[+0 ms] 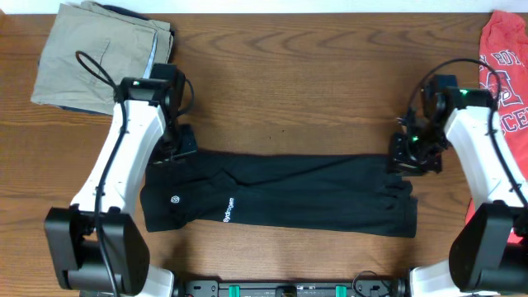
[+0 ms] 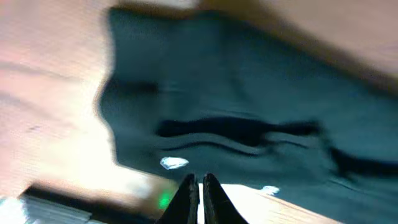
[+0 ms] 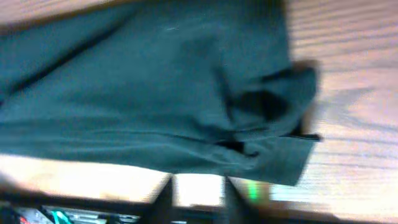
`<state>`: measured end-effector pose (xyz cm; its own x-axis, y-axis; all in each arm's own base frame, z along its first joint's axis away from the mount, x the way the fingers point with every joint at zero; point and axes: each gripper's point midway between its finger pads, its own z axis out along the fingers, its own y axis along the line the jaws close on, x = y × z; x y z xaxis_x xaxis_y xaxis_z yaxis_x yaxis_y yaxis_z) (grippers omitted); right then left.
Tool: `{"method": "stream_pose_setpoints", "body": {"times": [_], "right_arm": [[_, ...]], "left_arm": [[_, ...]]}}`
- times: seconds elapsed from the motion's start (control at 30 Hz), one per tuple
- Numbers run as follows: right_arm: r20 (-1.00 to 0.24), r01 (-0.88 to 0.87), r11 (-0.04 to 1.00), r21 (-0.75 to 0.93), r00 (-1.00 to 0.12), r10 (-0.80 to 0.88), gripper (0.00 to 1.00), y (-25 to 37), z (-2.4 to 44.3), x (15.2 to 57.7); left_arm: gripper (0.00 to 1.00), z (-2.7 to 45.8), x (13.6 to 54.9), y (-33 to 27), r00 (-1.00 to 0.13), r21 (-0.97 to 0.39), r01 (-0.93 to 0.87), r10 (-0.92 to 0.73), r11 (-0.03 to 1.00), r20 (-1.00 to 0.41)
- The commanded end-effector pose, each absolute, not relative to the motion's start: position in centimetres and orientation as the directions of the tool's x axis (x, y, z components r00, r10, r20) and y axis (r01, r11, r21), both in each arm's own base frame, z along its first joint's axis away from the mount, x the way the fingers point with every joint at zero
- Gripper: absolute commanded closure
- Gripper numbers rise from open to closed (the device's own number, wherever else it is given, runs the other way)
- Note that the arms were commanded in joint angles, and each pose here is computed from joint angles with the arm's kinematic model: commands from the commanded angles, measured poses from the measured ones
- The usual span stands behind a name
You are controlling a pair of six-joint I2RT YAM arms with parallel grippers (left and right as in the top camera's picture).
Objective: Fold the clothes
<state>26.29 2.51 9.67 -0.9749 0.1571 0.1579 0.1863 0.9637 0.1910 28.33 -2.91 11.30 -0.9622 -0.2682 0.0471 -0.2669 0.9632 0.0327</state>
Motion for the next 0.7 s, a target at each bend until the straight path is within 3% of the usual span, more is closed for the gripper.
{"method": "stream_pose_setpoints", "body": {"times": [0.0, 0.27, 0.67], "right_arm": [[0.148, 0.086, 0.968, 0.235, -0.988, 0.051, 0.99, 5.2, 8.9, 25.9], [0.181, 0.119, 0.970, 0.212, -0.980, 0.080, 0.98, 7.7, 3.7, 23.6], [0.187, 0.276, 0.948, 0.157, -0.951, 0.246, 0.98, 4.2, -0.3, 22.1]], "left_arm": [[0.94, 10.3, 28.0, -6.7, -0.983, -0.109, -0.168, -0.158, 0.980, 0.097], [0.94, 5.9, 26.1, -7.8, -0.976, -0.080, -0.127, -0.110, 0.989, 0.186], [0.93, 0.1, 24.5, -3.7, -0.935, -0.060, -0.277, -0.255, 0.959, 0.244]]}}
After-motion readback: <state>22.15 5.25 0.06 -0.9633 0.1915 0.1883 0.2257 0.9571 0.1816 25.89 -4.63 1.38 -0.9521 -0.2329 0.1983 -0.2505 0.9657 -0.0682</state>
